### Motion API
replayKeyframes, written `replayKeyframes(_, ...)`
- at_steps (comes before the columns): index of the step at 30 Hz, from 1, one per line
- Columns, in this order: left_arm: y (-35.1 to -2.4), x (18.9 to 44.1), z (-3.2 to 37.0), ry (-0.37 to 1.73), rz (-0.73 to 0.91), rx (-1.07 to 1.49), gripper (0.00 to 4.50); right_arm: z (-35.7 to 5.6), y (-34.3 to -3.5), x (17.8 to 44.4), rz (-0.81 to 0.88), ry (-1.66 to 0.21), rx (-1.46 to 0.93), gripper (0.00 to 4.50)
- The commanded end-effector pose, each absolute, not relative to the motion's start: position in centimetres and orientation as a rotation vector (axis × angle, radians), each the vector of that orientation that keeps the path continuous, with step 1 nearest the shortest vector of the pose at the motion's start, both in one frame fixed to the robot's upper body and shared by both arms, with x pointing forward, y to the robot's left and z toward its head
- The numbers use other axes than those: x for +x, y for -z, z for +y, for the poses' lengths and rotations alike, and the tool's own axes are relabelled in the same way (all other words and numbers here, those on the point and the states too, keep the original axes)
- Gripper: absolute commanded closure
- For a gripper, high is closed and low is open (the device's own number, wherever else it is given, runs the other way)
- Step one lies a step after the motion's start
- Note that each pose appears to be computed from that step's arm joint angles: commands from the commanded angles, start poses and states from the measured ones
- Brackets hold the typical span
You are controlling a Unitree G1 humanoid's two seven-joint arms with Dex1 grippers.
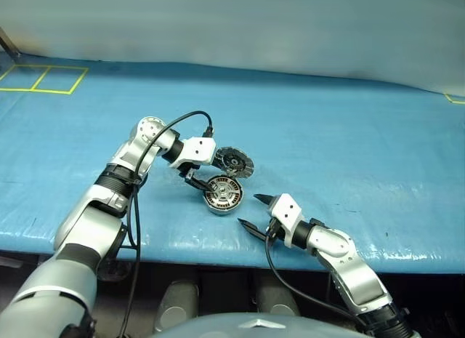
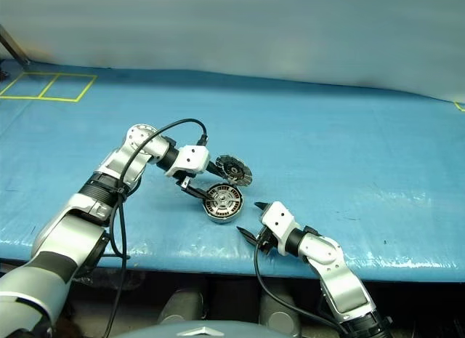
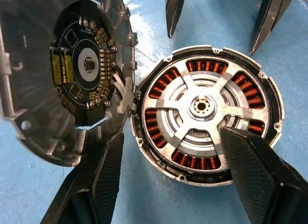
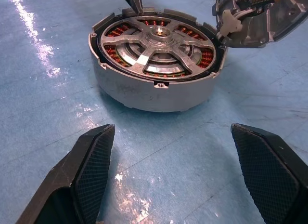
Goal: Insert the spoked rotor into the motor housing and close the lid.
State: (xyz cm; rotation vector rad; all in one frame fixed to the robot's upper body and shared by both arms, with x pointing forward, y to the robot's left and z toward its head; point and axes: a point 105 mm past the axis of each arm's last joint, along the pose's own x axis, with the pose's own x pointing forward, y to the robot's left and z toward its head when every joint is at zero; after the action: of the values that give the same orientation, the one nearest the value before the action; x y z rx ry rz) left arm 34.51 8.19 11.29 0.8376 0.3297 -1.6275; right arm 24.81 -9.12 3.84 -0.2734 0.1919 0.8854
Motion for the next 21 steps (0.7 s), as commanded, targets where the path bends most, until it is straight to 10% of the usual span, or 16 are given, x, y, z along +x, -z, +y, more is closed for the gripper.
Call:
replayKeyframes(1,-14.1,34.2,7.7,1.61,0.213,0.728,0.99,-9.2,-4.9,25.2,0.149,-0.859,-0.272,0.42)
replayKeyframes(9,-12.3,31.5,11.5,1.543,0.273,0.703,0.99,-11.5,-5.2,27.0,0.187,-0.716,-0.292,0.42)
replayKeyframes(21,-10.3,28.8,12.7,1.313,0.125,0.455,0.95,-11.9,-7.8,30.7,0.085,-0.555,-0.304,3.98)
